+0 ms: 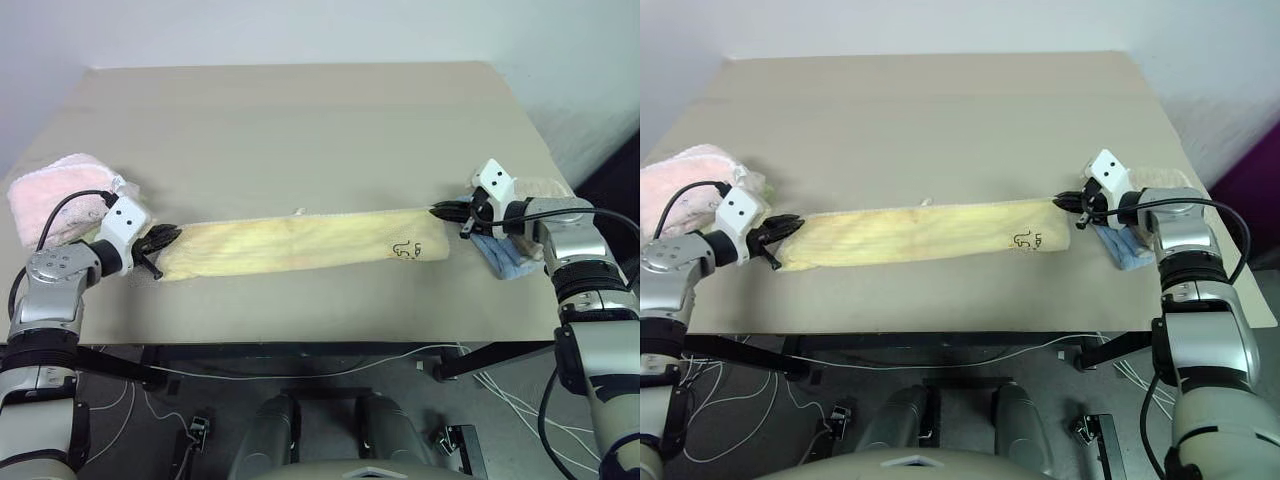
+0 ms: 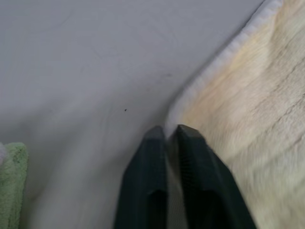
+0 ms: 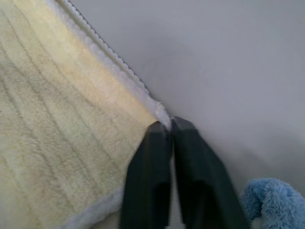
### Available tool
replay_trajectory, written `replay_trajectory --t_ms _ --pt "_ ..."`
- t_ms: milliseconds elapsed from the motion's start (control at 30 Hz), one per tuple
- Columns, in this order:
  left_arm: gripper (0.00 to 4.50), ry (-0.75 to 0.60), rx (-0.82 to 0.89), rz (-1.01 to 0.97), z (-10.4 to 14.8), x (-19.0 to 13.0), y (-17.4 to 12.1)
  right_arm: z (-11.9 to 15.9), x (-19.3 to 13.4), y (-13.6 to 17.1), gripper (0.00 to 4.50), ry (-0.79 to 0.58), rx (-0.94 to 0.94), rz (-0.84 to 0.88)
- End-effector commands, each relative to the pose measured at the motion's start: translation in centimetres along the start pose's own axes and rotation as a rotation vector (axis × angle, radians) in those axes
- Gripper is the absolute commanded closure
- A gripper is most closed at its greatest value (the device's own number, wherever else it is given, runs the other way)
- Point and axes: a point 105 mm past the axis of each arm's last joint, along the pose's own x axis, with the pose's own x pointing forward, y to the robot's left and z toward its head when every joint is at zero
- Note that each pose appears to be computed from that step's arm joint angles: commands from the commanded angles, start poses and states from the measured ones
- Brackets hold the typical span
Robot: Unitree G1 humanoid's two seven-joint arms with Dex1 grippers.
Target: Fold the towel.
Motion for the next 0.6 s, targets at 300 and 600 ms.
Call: replay_trajectory --t_ms 300,600 --pt "0.0 -0.047 -0.06 0.105 0.4 -2.1 1.9 3.1 -3.2 -2.8 0.12 -0.123 -0.075 -0.182" --pt "0.0 -0.259 -0.163 0.058 3.8 -4.6 -0.5 6.7 -6.0 0.1 0.05 -0.382 0.174 -0.275"
